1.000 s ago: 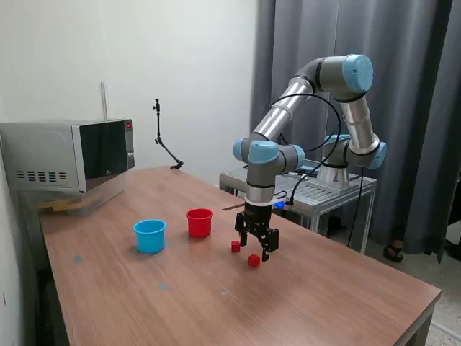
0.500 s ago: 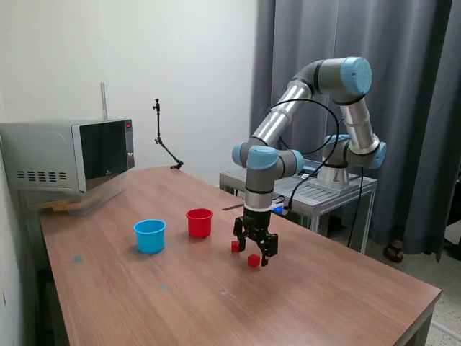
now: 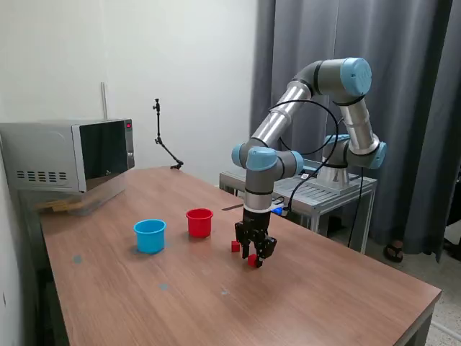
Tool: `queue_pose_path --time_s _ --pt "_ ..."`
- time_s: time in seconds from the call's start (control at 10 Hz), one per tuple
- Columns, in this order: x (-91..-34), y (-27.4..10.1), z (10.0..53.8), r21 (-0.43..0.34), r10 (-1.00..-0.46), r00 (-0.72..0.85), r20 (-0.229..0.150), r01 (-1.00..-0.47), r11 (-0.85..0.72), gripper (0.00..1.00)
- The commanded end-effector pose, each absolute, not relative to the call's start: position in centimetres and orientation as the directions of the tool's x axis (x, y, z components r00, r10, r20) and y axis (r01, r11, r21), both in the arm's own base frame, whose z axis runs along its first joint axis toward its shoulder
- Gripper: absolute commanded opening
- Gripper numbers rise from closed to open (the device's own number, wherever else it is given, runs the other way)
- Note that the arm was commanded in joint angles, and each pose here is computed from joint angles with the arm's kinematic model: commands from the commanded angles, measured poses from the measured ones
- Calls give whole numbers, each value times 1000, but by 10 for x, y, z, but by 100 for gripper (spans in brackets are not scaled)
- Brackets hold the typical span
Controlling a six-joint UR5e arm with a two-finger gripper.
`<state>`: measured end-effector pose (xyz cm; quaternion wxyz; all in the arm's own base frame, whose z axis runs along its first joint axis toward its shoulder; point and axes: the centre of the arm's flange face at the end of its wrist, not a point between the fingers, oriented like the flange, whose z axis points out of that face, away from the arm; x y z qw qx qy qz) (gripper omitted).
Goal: Place red objects in the red bin, and blue objects in the blue bin.
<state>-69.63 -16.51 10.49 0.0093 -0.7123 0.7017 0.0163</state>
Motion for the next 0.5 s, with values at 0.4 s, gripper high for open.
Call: queue_pose_path --time_s 0.4 --pt "-696 -165 115 14 -999 9 -41 -1000 -9 0"
